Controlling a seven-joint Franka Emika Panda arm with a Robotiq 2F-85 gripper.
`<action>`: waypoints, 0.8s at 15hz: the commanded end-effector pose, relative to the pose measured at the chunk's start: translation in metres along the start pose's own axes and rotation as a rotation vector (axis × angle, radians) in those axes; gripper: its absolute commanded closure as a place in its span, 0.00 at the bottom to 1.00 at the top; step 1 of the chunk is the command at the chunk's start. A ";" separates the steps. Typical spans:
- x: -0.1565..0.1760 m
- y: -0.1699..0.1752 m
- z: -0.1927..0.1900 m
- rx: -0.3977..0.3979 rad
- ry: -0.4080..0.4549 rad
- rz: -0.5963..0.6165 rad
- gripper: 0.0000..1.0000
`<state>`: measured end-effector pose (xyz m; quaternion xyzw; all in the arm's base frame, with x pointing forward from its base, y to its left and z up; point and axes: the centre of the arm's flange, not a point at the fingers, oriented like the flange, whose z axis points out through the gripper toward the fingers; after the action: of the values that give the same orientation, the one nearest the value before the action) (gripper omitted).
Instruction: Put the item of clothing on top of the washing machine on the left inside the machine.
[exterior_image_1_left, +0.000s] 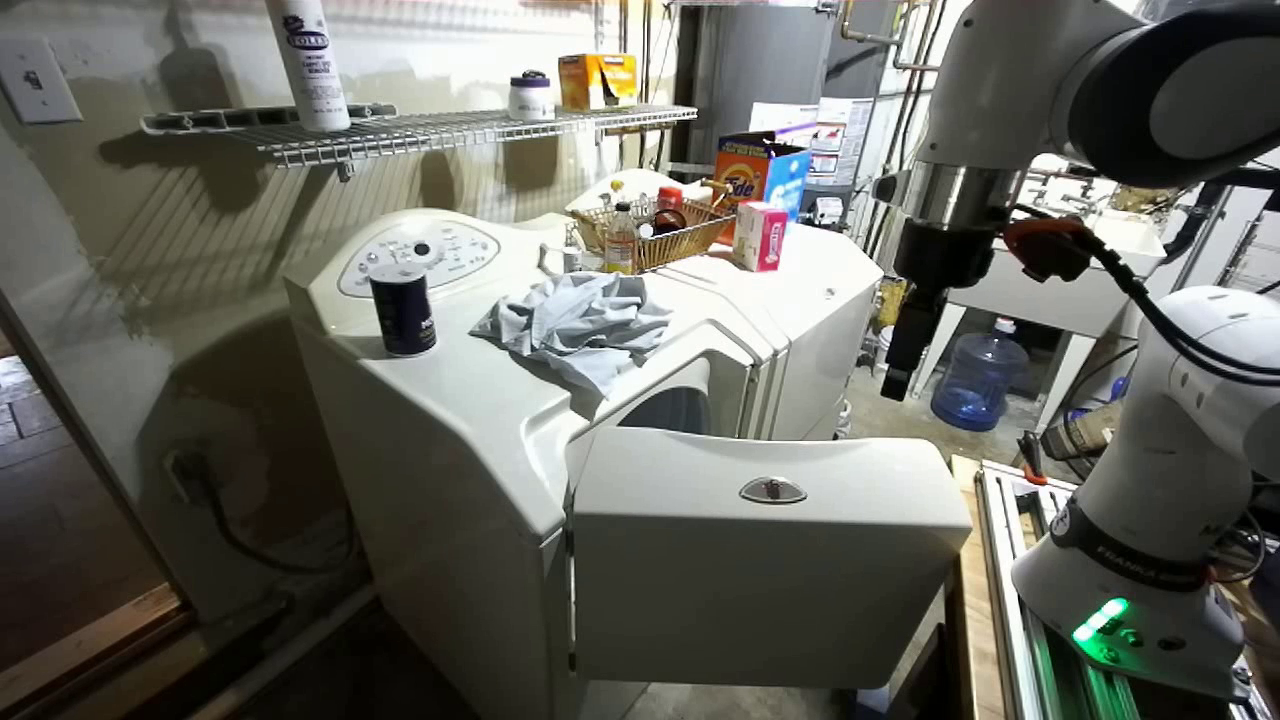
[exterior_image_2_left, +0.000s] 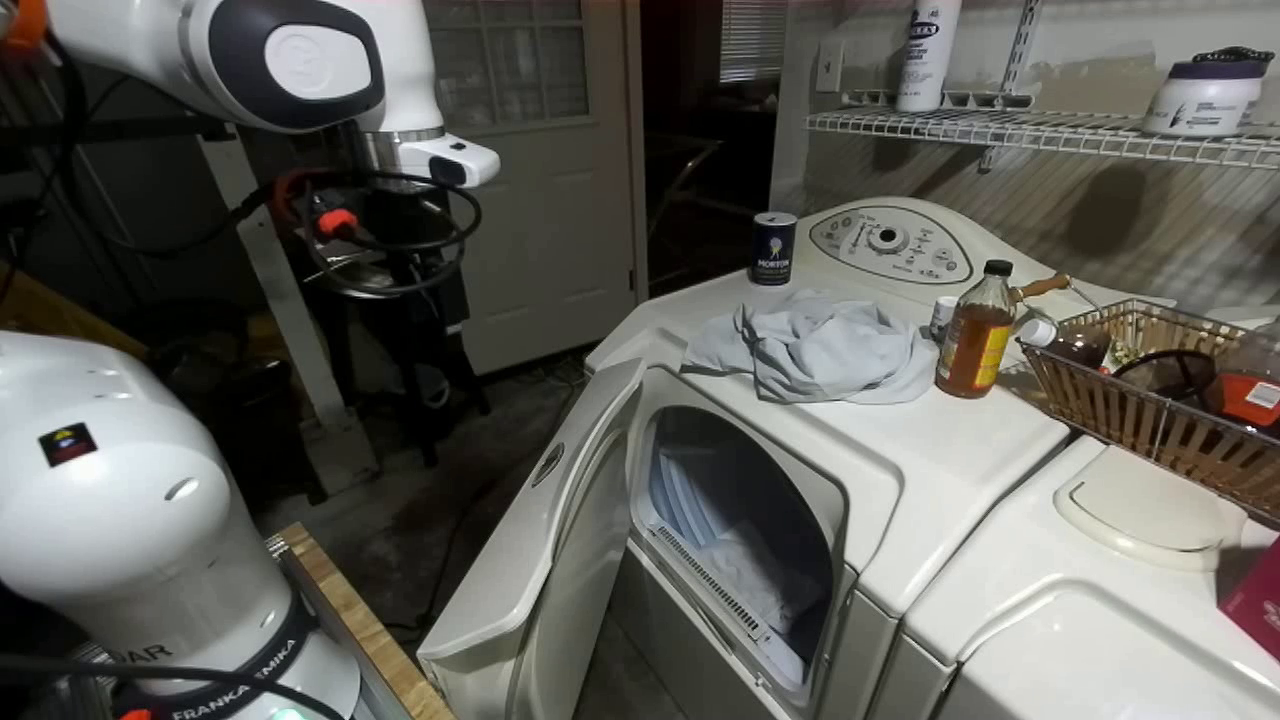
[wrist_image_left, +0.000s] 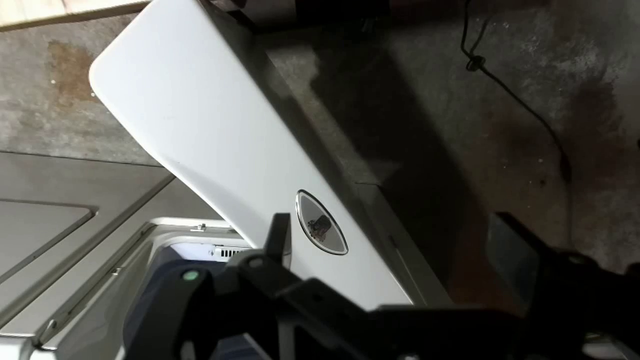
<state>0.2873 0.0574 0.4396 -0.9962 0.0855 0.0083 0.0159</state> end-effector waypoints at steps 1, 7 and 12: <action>0.000 0.000 0.000 0.000 0.000 0.000 0.00; 0.033 0.023 -0.015 0.026 0.071 0.040 0.00; 0.100 0.083 -0.048 0.049 0.172 0.099 0.00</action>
<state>0.3240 -0.0047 0.4682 -0.9886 0.1308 -0.0684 0.0304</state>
